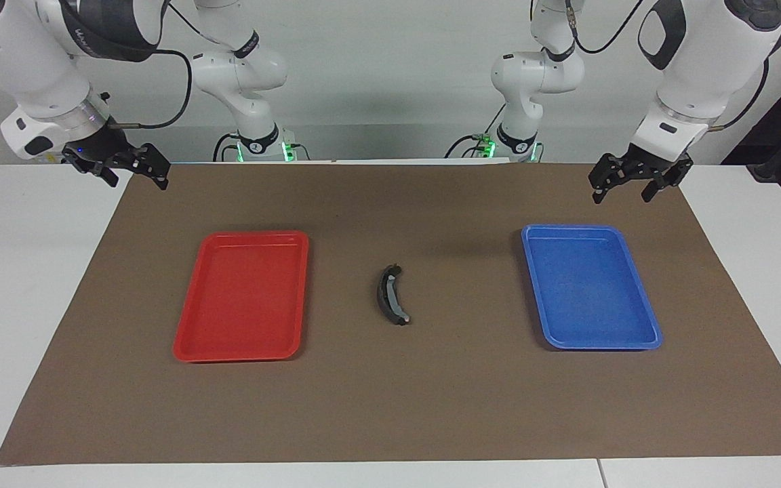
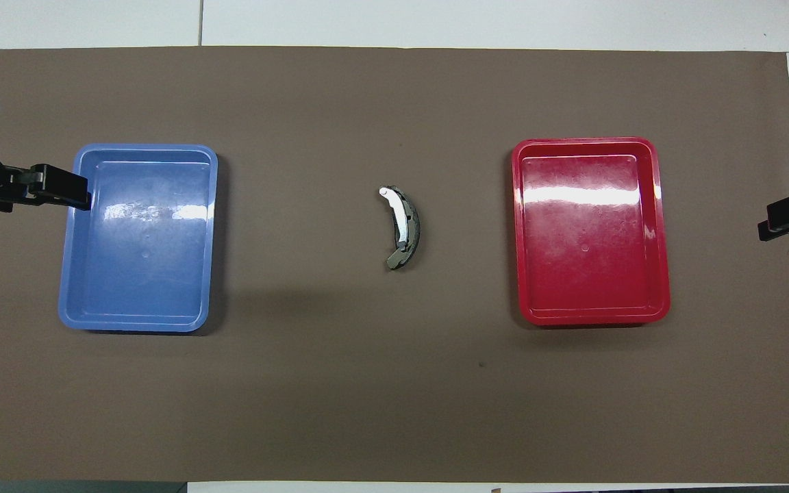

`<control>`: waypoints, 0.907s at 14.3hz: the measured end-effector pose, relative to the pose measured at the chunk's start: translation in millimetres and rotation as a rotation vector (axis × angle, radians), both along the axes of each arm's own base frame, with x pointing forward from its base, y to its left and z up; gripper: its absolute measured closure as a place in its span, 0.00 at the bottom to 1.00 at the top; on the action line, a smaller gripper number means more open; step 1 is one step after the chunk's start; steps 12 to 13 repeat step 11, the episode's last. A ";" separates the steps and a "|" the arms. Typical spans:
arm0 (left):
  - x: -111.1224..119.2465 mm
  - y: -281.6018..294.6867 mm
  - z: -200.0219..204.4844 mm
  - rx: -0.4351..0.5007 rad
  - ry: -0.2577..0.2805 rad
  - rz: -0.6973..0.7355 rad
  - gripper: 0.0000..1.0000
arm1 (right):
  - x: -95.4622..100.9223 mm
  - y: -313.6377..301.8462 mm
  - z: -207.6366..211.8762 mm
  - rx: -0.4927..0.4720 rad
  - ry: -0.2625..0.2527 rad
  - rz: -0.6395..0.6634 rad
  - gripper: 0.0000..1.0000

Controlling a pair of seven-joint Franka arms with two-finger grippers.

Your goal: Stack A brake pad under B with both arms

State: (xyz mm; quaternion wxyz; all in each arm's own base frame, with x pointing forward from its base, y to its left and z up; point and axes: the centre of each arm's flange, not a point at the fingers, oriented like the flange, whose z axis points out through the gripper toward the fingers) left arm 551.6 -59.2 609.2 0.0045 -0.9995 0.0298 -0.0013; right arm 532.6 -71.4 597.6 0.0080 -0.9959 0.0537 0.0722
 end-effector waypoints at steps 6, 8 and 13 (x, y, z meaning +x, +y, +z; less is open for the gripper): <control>0.4 5.5 1.7 0.000 -0.001 0.010 0.01 | -8.9 5.1 15.8 -0.009 -0.028 0.016 0.00; 0.4 5.5 1.8 0.000 -0.001 0.010 0.01 | -10.9 5.1 18.0 -0.012 -0.032 0.018 0.00; 0.4 5.5 1.9 0.000 -0.002 0.010 0.01 | -11.4 5.0 17.7 -0.013 -0.031 0.018 0.00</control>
